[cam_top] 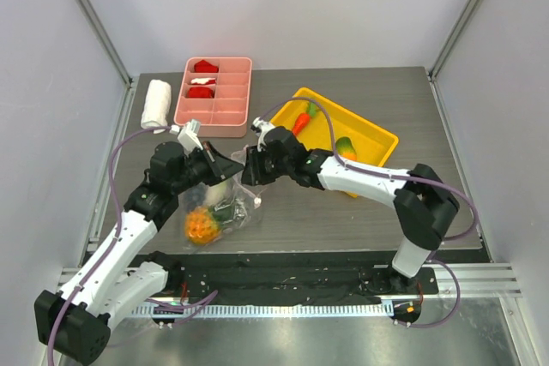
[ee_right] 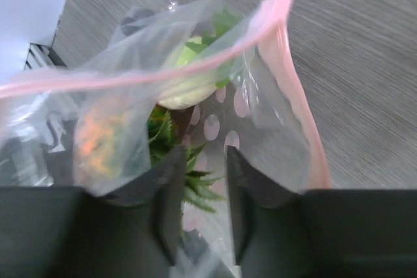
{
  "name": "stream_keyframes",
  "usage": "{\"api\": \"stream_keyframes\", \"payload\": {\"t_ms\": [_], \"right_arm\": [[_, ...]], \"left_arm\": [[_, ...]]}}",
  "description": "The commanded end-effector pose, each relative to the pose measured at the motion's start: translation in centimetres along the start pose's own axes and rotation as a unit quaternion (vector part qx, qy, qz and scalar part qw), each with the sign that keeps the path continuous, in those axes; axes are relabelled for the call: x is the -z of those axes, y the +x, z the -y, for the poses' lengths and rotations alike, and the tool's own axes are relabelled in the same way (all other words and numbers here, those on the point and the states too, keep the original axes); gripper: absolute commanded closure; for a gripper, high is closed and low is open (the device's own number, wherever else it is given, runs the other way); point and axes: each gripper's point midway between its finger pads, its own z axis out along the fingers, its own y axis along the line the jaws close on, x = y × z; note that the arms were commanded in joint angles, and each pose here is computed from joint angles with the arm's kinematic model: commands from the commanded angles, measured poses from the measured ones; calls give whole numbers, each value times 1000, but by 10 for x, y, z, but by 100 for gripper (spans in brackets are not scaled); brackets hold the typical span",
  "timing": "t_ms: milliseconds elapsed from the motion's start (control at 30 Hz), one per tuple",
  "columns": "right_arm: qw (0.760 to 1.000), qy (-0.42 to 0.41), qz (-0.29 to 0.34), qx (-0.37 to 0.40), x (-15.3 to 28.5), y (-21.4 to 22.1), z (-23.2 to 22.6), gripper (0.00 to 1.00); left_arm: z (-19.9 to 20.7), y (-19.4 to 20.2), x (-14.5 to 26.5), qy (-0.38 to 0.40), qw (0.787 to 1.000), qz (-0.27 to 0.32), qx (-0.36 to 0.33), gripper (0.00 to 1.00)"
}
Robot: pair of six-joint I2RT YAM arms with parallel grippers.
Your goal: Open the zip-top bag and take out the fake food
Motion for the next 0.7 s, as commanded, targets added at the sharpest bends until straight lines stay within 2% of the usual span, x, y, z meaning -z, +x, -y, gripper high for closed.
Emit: {"api": "stream_keyframes", "payload": {"t_ms": [0,67,333,500,667], "right_arm": [[999,-31,43,10,-16,-17,-11,56],[999,-30,37,18,-25,-13,-7,48],[995,-43,59,66,-50,-17,0,38],[988,-87,113,61,-53,-29,-12,38],[982,-129,140,1,-56,-38,-27,39]], "left_arm": [[18,-9,3,26,1000,9,-6,100],[16,-8,1,24,1000,6,-1,100],[11,-3,-4,26,1000,-1,7,100],[9,-1,-6,26,1000,-3,13,100],[10,-1,-7,29,999,-3,16,100]]}}
